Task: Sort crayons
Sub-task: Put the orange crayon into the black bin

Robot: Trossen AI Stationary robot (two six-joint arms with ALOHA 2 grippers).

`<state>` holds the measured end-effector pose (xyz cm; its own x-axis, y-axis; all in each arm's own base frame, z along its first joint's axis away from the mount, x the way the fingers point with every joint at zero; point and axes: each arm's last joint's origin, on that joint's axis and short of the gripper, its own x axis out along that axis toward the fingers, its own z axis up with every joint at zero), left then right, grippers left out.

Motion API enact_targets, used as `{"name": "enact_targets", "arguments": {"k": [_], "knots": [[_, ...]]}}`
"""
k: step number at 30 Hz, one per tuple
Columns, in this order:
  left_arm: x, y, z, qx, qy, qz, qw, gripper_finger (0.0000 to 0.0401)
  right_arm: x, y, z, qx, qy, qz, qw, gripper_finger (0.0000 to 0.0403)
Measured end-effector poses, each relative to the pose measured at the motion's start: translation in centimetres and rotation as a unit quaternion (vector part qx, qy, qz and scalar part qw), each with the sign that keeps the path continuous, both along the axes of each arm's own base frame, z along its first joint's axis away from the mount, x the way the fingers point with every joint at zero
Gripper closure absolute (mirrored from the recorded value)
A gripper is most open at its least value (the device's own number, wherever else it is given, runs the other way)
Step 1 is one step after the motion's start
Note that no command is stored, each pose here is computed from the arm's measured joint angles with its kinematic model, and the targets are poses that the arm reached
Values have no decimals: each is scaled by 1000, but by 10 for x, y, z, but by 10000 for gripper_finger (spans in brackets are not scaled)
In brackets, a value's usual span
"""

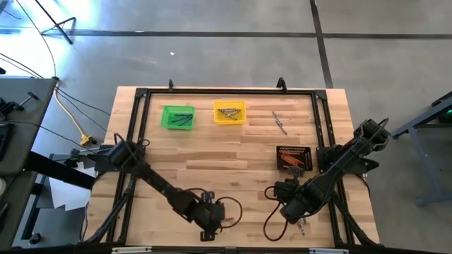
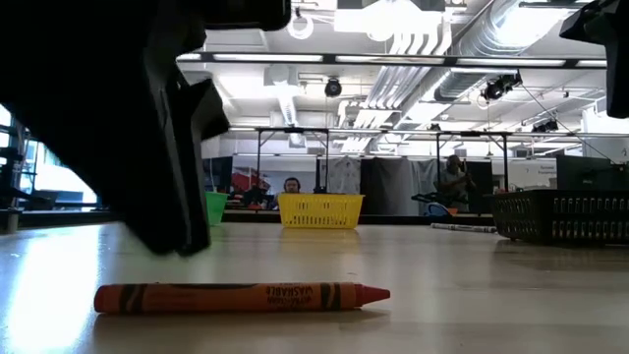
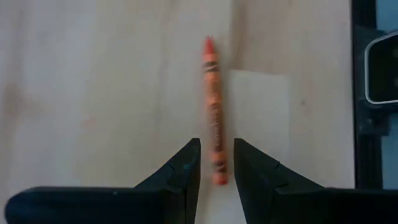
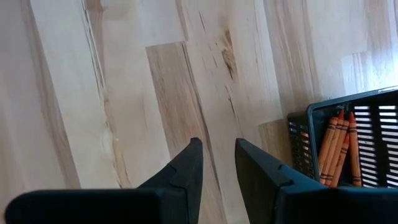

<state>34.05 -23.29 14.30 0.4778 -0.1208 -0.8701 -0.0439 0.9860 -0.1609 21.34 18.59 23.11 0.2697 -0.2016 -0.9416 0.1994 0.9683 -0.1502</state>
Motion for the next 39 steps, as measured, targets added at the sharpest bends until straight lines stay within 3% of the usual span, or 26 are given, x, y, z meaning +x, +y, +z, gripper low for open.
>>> {"name": "enact_targets", "arguments": {"k": [3,14,18,25,39], "knots": [[0,-3,-13,5,13,-5,1000,320,0,0,0,1,1,0,1000,316],[5,4,-22,27,23,0,999,325,0,0,0,3,0,0,1000,316],[5,11,-32,44,52,8,998,343,0,1,0,3,0,2,1000,316],[10,16,-39,28,70,2,997,382,0,1,0,3,1,2,1000,316],[17,30,12,-3,-15,1,1000,401,-2,1,0,-2,-1,-7,1000,316]]}}
